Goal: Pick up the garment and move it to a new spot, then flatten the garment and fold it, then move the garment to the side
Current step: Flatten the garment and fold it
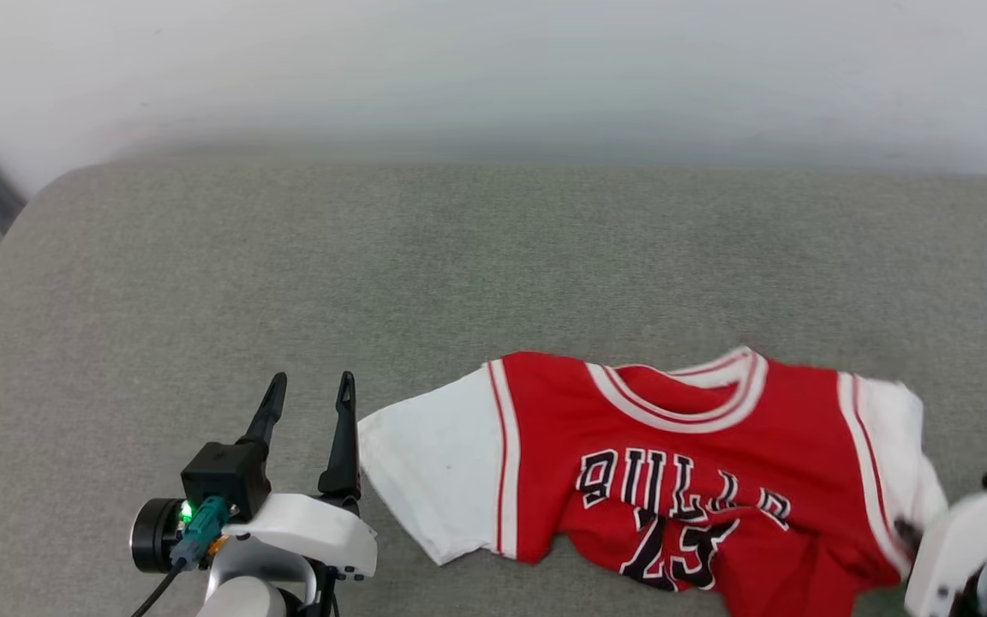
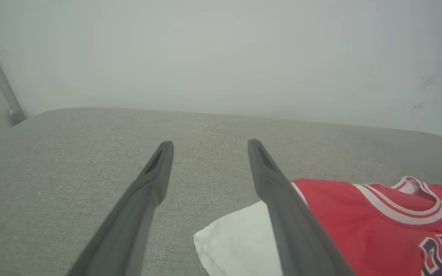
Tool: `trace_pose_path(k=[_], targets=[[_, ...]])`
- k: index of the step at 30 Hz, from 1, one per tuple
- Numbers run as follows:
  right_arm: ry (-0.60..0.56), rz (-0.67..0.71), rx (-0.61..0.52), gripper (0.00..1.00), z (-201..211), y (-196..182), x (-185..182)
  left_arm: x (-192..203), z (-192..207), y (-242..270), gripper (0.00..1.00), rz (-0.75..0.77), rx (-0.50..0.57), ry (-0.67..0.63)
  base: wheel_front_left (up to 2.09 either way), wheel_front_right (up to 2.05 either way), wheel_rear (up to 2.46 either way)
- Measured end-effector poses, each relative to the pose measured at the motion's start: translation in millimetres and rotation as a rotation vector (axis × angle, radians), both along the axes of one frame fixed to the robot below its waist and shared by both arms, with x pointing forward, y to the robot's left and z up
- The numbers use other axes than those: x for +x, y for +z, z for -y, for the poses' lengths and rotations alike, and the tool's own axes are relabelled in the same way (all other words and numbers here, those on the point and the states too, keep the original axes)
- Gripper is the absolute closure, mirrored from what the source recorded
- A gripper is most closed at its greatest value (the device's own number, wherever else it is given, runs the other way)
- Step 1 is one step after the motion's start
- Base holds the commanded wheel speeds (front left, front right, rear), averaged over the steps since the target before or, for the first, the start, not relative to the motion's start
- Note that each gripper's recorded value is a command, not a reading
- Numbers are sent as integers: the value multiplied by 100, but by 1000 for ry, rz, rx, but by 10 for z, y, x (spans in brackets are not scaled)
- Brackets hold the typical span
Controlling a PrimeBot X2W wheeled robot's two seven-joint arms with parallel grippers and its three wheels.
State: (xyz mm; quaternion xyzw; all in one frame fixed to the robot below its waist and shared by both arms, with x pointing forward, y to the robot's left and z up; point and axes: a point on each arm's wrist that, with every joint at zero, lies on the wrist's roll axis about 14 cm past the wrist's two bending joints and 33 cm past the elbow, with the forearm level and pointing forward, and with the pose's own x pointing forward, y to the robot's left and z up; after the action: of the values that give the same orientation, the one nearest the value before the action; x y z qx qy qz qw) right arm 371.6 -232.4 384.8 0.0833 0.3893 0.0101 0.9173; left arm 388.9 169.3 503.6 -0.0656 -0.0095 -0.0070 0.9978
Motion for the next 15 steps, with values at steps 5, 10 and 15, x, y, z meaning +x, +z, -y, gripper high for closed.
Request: trace_pose_path(k=[5, 10, 15], targets=[[-86, 1, 55, 0, -32, -162, -268, 37, 44, -10, 0, -8, -6, -12, 0, 0, 0], [-144, 141, 48, 0, 28, 8, -230, 31, 23, -12, 0, -11, -1, -10, 0, 0, 0], [-162, 375, -3, 0, 100, 448, -62, -27, -46, 24, 0, -9, 1, 8, 0, 0, 0]])
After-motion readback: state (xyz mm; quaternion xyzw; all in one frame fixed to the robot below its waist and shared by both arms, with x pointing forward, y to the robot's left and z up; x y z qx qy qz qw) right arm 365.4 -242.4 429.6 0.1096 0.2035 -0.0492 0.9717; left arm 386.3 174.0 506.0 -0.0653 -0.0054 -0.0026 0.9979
